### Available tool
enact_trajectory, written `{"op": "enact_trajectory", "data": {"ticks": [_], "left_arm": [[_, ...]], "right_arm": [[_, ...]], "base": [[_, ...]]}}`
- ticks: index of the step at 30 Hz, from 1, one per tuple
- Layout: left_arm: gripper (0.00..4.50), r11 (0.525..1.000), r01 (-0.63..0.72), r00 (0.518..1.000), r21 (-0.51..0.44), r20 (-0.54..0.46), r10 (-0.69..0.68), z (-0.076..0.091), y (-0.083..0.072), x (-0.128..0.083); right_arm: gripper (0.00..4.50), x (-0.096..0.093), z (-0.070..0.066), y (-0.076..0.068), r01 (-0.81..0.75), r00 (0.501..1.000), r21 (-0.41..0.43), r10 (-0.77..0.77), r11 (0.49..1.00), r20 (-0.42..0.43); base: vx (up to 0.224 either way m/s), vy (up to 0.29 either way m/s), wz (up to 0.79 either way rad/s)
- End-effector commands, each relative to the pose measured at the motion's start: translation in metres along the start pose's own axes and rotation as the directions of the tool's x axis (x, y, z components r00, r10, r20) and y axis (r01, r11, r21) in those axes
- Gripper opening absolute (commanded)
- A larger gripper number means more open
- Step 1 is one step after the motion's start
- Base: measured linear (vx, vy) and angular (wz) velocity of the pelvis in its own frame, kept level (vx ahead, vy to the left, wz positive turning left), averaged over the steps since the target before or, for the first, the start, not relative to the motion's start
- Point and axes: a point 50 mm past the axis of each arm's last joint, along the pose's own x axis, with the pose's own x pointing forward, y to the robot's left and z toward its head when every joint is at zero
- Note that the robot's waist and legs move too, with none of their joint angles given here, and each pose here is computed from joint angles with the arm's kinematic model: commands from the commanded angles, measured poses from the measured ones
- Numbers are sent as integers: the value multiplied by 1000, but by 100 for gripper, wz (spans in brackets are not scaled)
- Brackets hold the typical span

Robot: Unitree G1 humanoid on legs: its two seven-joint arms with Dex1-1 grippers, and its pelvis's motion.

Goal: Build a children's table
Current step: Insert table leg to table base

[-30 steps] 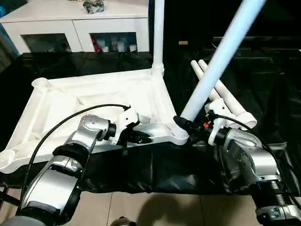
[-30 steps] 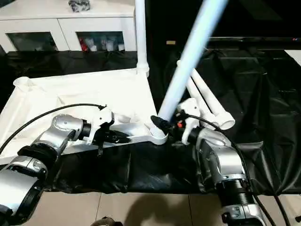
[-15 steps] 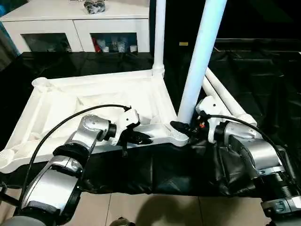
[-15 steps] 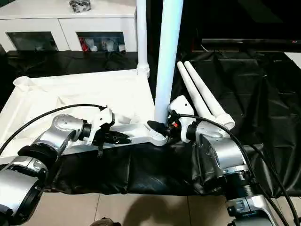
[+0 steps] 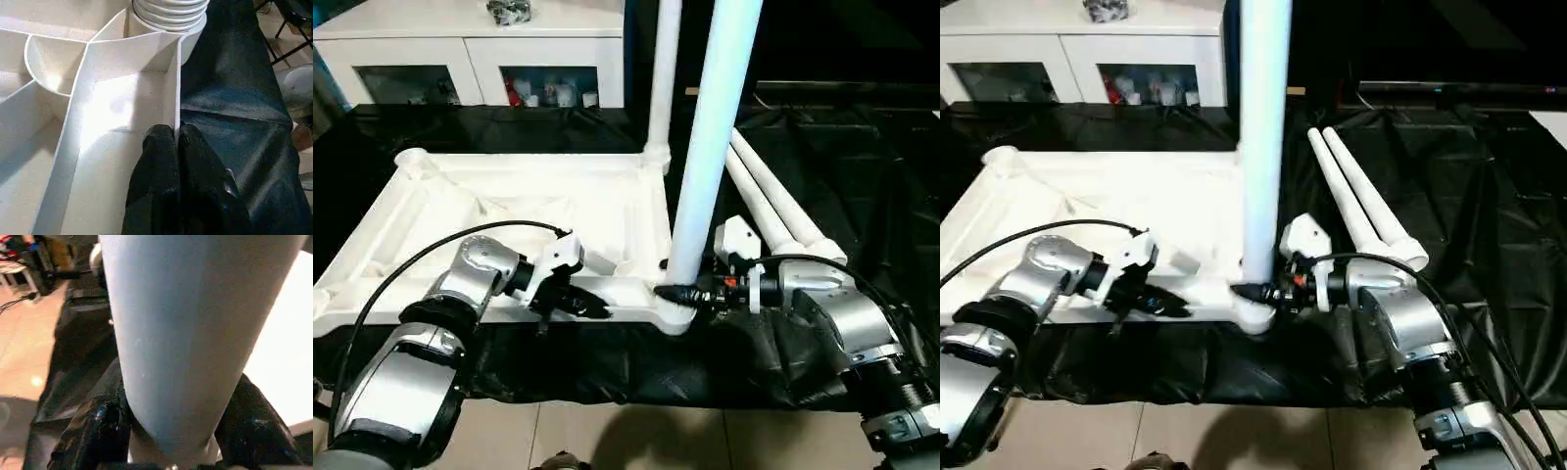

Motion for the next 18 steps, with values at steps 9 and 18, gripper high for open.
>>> {"op": "enact_trajectory", "data": {"ticks": [9, 18], "left_arm": [[0, 943, -331, 919, -45, 210, 333, 38, 27, -2], [0, 884, -461, 861, -75, 203, 466, 49, 30, 16]], "right_arm": [[188, 30, -34, -19, 295, 955, 133, -285, 946, -89], [188, 50, -43, -42, 603, 798, 270, -574, 750, -187]], "base": [[0, 0, 0], [0, 0, 0]]}}
